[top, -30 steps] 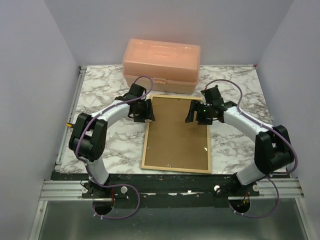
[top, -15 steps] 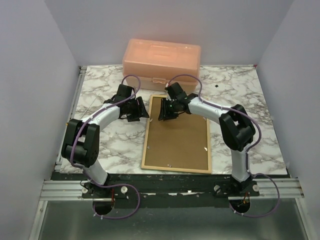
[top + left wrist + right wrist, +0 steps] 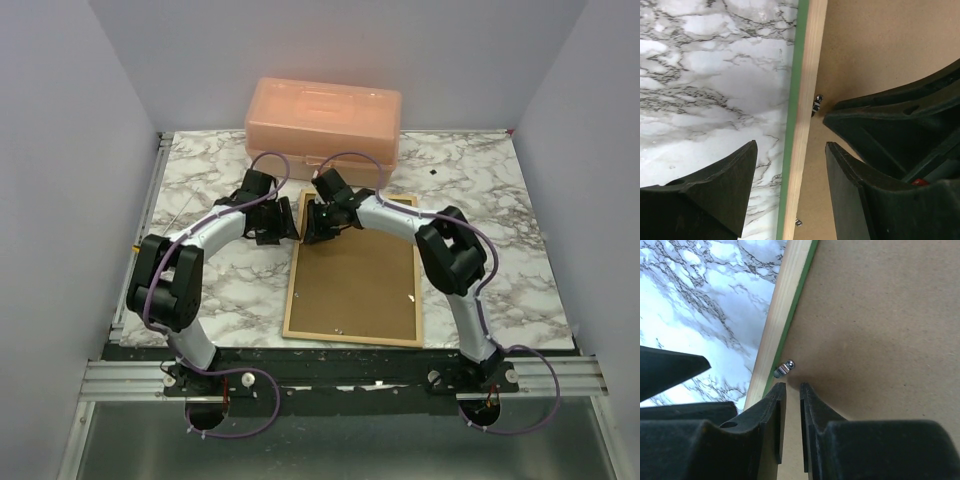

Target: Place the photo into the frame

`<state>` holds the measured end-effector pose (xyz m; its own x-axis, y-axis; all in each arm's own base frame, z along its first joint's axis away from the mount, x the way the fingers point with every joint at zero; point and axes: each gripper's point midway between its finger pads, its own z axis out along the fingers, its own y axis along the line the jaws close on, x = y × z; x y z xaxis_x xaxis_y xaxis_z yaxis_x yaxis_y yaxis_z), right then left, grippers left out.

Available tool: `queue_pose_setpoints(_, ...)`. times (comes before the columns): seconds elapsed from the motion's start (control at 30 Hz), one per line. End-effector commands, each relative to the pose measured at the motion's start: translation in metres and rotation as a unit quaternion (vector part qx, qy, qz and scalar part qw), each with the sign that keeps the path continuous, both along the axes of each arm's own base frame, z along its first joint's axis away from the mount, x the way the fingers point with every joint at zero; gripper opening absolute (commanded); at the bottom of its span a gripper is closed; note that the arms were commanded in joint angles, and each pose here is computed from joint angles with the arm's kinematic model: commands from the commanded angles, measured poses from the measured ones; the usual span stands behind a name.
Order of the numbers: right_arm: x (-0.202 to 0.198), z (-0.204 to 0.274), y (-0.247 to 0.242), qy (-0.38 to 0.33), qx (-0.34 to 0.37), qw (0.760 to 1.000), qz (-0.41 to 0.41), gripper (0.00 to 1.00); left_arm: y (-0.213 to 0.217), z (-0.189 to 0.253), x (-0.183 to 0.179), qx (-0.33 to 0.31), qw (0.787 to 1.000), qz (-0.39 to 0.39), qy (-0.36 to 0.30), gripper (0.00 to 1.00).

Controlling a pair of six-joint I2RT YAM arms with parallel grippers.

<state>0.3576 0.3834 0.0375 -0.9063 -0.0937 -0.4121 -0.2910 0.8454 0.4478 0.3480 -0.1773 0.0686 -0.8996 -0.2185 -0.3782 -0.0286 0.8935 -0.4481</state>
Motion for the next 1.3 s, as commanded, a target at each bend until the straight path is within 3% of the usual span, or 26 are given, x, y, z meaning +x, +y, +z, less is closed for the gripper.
queue_pose_setpoints(0.0, -0.013, -0.043, -0.009, 0.019, -0.07, 0.997, 0.001, 0.23, -0.009, -0.003, 0.009, 0.027, 0.999, -0.016, -0.005, 0.58)
queue_pose_setpoints(0.2, -0.032, -0.071, -0.035, 0.04, -0.125, 0.991, -0.015, 0.16, -0.019, -0.015, 0.012, 0.074, 0.997, -0.038, 0.0, 0.56)
queue_pose_setpoints(0.3, -0.037, -0.065, -0.04, 0.036, -0.116, 0.992, -0.022, 0.16, -0.02, -0.024, 0.014, 0.101, 0.994, -0.046, 0.006, 0.54)
queue_pose_setpoints(0.57, -0.043, -0.032, -0.043, 0.022, -0.096, 0.995, -0.024, 0.18, -0.024, -0.033, 0.013, 0.101, 0.994, -0.05, 0.009, 0.51)
queue_pose_setpoints(0.83, -0.046, -0.035, -0.043, 0.028, -0.095, 0.995, -0.022, 0.18, -0.025, -0.042, 0.015, 0.138, 0.989, -0.055, 0.013, 0.49)
queue_pose_setpoints(0.93, -0.047, -0.037, -0.042, 0.032, -0.092, 0.995, -0.019, 0.18, -0.022, -0.047, 0.018, 0.15, 0.987, -0.047, 0.017, 0.4)
queue_pose_setpoints(1.03, -0.048, -0.035, -0.041, 0.032, -0.09, 0.995, -0.017, 0.18, -0.018, -0.048, 0.021, 0.167, 0.985, -0.039, 0.019, 0.19)
queue_pose_setpoints(1.13, -0.048, -0.032, -0.042, 0.03, -0.09, 0.995, -0.019, 0.18, -0.012, -0.049, 0.023, 0.184, 0.982, -0.031, 0.022, 0.04)
queue_pose_setpoints(1.27, -0.047, -0.028, -0.042, 0.028, -0.088, 0.996, -0.019, 0.19, -0.014, -0.049, 0.024, 0.183, 0.982, -0.036, 0.02, 0.0)
